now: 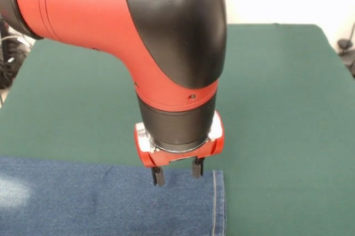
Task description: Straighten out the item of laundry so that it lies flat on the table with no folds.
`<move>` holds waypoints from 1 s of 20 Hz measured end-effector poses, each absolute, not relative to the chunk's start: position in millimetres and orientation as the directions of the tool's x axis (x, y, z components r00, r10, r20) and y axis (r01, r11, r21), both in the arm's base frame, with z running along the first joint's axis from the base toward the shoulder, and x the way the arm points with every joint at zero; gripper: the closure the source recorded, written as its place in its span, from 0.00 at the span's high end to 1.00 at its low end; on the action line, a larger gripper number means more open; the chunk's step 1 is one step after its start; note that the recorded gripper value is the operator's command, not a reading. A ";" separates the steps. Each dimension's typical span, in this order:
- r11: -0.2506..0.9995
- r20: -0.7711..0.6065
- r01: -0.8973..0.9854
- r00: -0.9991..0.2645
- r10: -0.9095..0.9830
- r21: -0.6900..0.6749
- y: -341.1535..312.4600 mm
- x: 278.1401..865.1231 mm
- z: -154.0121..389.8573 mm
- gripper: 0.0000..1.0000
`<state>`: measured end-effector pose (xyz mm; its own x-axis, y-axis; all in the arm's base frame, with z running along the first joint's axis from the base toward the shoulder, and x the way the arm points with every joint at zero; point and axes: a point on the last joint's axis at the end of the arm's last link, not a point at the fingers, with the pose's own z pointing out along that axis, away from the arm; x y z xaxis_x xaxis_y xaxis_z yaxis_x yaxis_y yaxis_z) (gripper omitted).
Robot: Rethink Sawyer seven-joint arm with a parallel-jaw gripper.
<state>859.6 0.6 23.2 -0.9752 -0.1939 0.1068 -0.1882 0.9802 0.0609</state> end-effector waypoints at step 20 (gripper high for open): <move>0.975 0.016 -0.214 -0.976 -0.215 0.065 11.7 862.1 -3.5 1.00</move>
